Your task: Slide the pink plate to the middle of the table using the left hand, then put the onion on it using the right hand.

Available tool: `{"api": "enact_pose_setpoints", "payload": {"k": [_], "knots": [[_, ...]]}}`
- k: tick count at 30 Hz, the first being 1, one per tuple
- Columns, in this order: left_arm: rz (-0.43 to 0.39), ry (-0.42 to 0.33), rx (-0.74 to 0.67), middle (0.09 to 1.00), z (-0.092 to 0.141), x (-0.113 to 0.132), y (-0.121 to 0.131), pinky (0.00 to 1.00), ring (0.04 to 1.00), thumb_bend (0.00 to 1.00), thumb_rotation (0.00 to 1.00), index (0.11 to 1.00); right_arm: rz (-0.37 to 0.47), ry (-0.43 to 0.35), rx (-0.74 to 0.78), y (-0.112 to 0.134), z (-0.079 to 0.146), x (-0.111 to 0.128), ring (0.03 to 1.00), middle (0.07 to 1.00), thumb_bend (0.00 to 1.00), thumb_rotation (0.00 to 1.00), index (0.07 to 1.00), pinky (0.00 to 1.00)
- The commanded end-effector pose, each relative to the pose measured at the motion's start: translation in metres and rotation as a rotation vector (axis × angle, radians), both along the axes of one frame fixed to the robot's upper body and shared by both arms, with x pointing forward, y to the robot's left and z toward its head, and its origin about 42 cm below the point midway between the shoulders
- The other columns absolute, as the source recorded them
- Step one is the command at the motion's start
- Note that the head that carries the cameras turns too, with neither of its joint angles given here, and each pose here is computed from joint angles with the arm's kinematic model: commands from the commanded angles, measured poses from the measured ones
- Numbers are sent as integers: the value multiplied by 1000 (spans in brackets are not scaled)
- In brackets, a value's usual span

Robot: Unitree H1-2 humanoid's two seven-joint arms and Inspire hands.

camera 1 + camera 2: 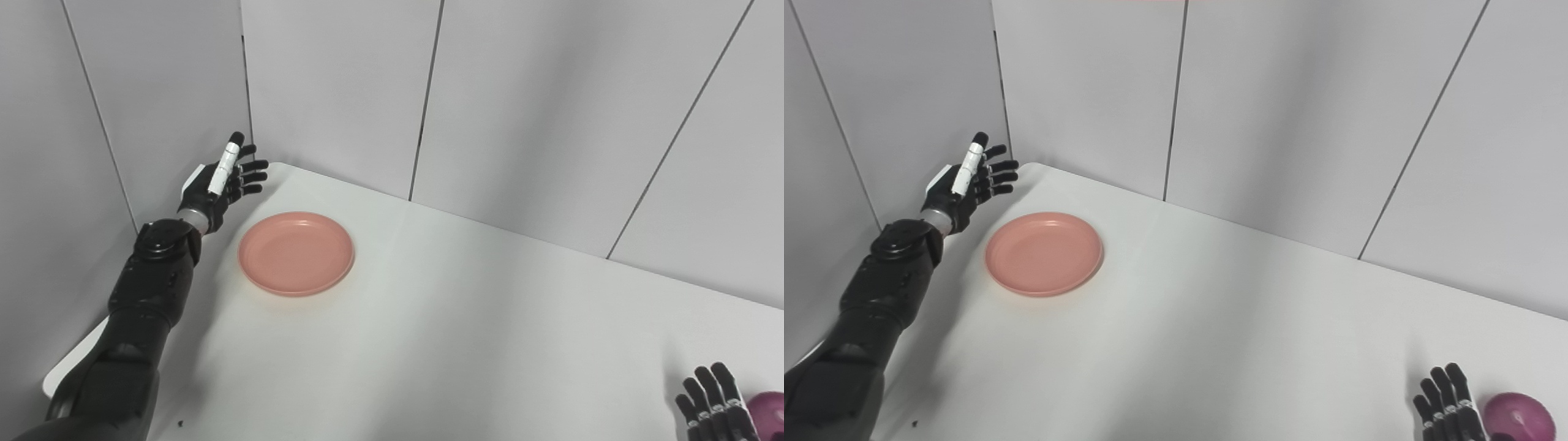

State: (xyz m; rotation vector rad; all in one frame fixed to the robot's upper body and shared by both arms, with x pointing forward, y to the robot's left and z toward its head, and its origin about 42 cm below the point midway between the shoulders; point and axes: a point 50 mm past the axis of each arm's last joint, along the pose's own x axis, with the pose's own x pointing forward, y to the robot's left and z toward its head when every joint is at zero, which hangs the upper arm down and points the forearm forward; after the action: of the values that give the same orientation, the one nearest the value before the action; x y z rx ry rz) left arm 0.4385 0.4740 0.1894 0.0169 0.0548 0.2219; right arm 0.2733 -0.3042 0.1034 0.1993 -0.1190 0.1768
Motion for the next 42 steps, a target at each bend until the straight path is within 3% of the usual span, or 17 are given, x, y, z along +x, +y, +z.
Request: {"api": "enact_pose_setpoints", "payload": {"k": [1,27,35,42], "knots": [[-15,-104,17,785,26,6,8,788,786,872,889,843,-55,253,71,2,-71,-57,1000,986,763,1000,1000,1000],[-53,-9,-52,775,-32,-24,-26,779,777,840,900,862,-57,250,71,1,-72,-56,1000,980,761,1000,1000,1000],[-79,-15,-48,774,-38,-22,-37,770,776,828,886,847,-50,252,78,2,-72,-55,1000,986,776,1000,1000,1000],[-140,-16,-59,779,-40,-19,-61,768,785,840,894,857,-25,235,70,3,-71,-55,1000,997,761,1000,1000,1000]]}}
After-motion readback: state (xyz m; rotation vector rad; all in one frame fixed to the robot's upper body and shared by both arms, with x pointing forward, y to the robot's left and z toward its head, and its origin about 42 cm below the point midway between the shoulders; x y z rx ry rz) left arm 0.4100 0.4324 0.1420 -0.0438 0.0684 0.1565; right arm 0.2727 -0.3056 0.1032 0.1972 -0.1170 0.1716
